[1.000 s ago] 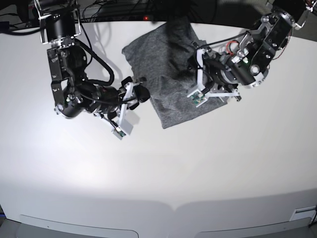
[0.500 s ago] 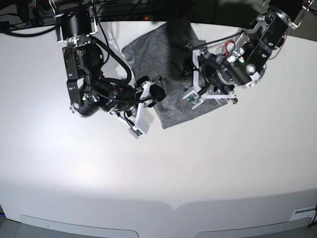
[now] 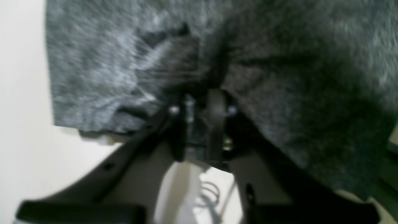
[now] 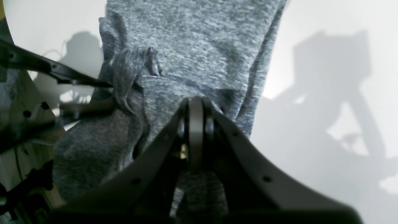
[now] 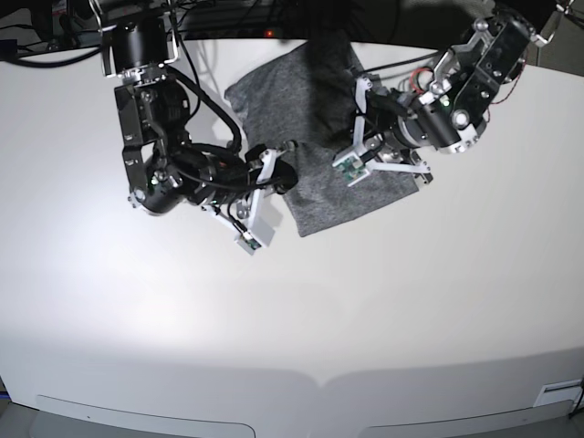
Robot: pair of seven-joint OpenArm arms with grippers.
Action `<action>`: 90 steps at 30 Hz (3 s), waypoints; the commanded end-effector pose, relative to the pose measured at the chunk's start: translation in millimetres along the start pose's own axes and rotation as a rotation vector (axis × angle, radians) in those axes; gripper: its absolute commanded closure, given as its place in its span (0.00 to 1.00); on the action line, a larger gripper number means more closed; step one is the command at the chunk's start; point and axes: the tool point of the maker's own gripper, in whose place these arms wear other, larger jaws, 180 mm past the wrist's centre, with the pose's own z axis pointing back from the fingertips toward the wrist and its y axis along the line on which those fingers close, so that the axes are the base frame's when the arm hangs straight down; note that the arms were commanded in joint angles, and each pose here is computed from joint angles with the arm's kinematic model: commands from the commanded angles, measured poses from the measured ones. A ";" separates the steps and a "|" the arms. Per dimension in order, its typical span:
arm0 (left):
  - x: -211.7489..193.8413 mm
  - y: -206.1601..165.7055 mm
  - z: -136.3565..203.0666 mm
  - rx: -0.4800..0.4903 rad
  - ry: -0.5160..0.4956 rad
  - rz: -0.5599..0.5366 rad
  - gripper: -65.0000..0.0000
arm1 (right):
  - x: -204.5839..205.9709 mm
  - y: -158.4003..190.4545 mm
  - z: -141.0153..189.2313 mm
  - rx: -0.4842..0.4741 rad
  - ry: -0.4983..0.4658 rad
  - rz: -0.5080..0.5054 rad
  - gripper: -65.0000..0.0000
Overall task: Fold the T-shirt properly
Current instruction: 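Grasp the shirt's edge with both grippers and fold it over, then lift and rotate the folded bundle with both grippers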
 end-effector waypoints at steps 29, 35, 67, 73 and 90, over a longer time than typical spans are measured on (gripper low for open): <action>12.5 28.6 5.7 0.156 -0.074 0.068 0.68 | 16.3 1.1 5.0 0.009 -0.046 0.018 1.00; 10.5 28.1 5.3 0.161 -0.070 0.065 1.00 | 16.6 1.1 5.0 0.009 -0.046 0.018 1.00; 11.4 67.6 16.1 0.352 -0.032 0.007 1.00 | 63.4 -9.3 17.5 -0.022 -0.156 0.075 1.00; 23.3 88.2 24.6 0.408 -0.036 0.026 1.00 | 54.9 -10.5 16.7 -0.025 -0.103 0.076 1.00; 25.8 81.3 21.9 0.366 -0.054 0.047 1.00 | 11.0 -10.0 -20.6 0.014 0.064 -0.034 0.68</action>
